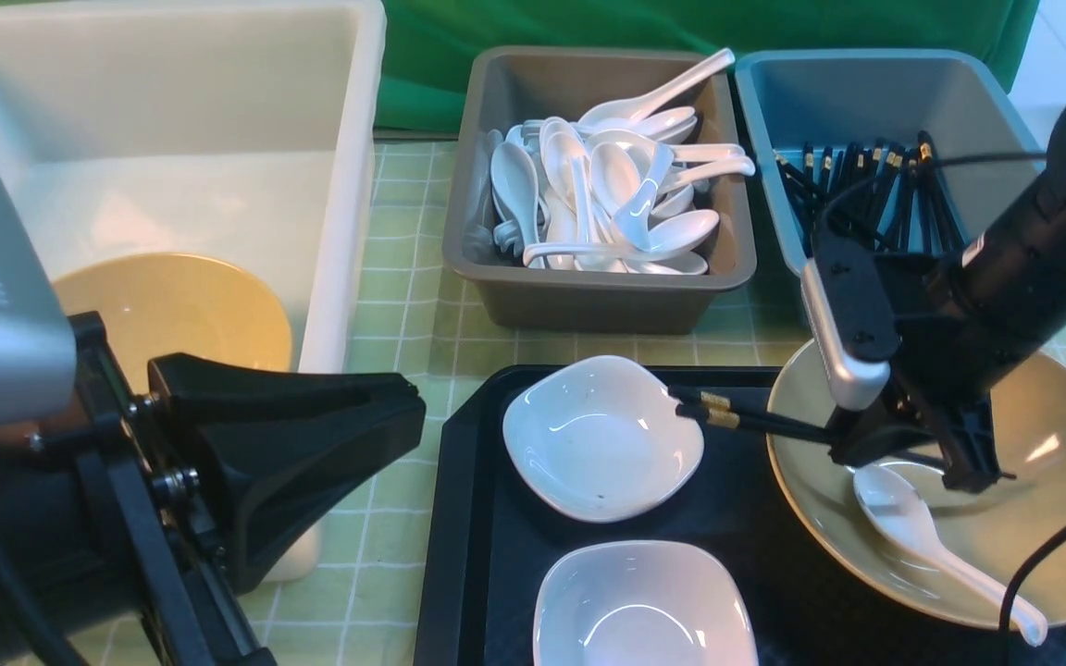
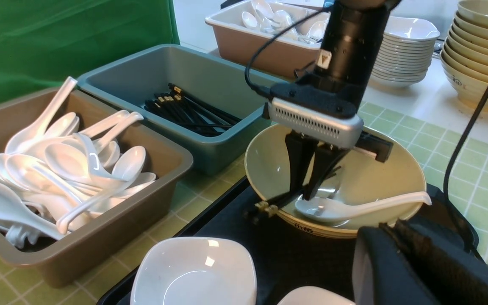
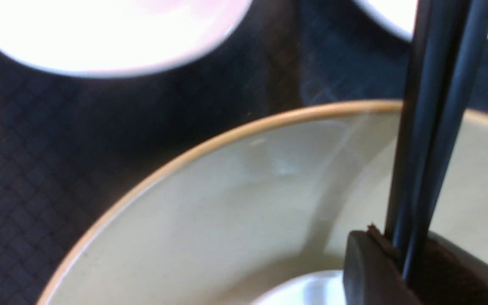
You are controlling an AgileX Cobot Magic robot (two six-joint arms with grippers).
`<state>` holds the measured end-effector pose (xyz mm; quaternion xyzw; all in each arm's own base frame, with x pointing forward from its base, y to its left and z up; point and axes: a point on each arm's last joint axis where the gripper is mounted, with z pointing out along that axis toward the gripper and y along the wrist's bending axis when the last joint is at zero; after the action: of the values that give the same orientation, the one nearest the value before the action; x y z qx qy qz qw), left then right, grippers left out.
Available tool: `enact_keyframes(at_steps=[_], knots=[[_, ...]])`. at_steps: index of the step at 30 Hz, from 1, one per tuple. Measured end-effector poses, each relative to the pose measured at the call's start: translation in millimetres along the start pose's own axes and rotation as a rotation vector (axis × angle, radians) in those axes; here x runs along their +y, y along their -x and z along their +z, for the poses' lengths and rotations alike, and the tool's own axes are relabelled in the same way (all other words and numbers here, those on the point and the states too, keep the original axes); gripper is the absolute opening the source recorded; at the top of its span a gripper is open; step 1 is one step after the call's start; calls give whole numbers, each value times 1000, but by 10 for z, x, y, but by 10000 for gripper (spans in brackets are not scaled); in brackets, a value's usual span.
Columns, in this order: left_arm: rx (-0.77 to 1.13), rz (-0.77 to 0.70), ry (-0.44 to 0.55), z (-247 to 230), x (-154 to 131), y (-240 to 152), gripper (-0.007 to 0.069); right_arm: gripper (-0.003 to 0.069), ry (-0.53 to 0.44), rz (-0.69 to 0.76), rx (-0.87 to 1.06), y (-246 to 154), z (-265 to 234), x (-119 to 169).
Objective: On green table put chopsticks spoon bowls plates into blue grey white boxes.
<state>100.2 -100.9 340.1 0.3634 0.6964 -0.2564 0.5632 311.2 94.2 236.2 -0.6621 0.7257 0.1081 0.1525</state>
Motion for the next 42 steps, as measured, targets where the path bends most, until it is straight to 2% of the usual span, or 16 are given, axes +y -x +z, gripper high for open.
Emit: enact_keyframes(at_steps=[11, 13, 16, 17, 18, 19, 20, 24, 27, 30, 31, 33, 34, 37, 42], knots=[[-1, 0, 2, 0, 2, 1, -2, 123, -21, 42, -14, 87, -148, -76], [-5, 0, 7, 0, 6, 4, -2, 123, -38, 58, -22, 109, -209, -112], [-25, 0, 36, 2, 33, 23, -2, 123, -115, 159, -53, 138, -434, -262], [-47, -3, 72, 16, 72, 42, -2, 123, -180, 262, -91, 132, -578, -386], [-46, -3, 72, 19, 72, 41, -2, 123, -189, 289, -99, 130, -597, -402], [-57, -10, 105, 55, 115, 49, -2, 123, -280, 418, -172, 96, -758, -568], [-57, -11, 108, 60, 119, 49, -2, 123, -289, 446, -183, 91, -773, -588], [-36, -28, 153, 202, 204, 16, -2, 123, -492, 819, -480, -91, -1020, -1041], [-11, -36, 161, 281, 234, -18, -2, 123, -550, 998, -632, -229, -1027, -1268], [8, -41, 163, 334, 252, -44, -2, 123, -548, 1213, -783, -438, -862, -1548], [9, -41, 163, 336, 252, -45, -2, 123, -546, 1225, -789, -452, -846, -1565], [10, -44, 165, 344, 257, -48, -2, 123, -507, 1361, -835, -639, -588, -1752], [10, -44, 165, 344, 257, -48, -2, 123, -503, 1367, -835, -652, -566, -1763], [9, -45, 167, 346, 258, -47, -2, 123, -444, 1535, -840, -882, -226, -1913], [10, -45, 167, 347, 259, -48, -2, 155, -406, 1601, -818, -990, -17, -1961]])
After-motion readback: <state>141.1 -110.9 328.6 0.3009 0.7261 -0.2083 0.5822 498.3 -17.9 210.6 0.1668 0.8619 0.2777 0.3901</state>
